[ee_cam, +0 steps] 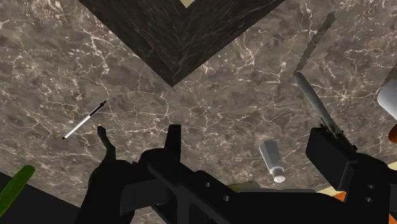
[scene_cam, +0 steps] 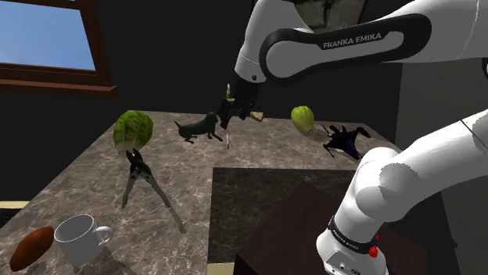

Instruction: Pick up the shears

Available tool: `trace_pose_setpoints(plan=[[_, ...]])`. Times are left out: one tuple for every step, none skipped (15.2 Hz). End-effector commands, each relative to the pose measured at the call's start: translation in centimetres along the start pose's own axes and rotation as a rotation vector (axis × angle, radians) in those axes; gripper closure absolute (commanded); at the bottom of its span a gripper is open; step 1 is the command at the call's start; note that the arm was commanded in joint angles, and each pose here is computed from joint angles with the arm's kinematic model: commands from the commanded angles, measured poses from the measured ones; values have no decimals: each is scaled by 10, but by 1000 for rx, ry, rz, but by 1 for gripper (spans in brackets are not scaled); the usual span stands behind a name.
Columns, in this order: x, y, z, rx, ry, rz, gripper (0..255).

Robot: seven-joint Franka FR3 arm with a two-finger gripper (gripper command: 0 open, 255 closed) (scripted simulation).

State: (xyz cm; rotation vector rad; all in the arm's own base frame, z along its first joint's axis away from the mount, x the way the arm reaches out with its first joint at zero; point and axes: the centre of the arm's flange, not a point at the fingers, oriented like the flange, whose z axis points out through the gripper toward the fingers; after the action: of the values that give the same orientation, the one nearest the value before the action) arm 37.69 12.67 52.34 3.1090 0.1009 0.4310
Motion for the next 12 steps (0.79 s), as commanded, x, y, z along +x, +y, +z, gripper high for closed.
trace_pose_setpoints(plan=[[11,-15,17,14,26,-26,0],[16,-23,25,20,38,-39,0],[20,-31,32,26,49,-52,0],[24,-40,39,33,61,-65,0],[29,-48,46,39,72,-78,0],[33,-56,53,45,84,-91,0],[37,-65,60,51,95,-104,0],[41,-74,67,58,107,-117,0],[46,-82,74,64,118,-130,0],[50,-91,81,70,130,-143,0],[54,-100,87,76,142,-156,0],[58,-109,94,83,153,-169,0]])
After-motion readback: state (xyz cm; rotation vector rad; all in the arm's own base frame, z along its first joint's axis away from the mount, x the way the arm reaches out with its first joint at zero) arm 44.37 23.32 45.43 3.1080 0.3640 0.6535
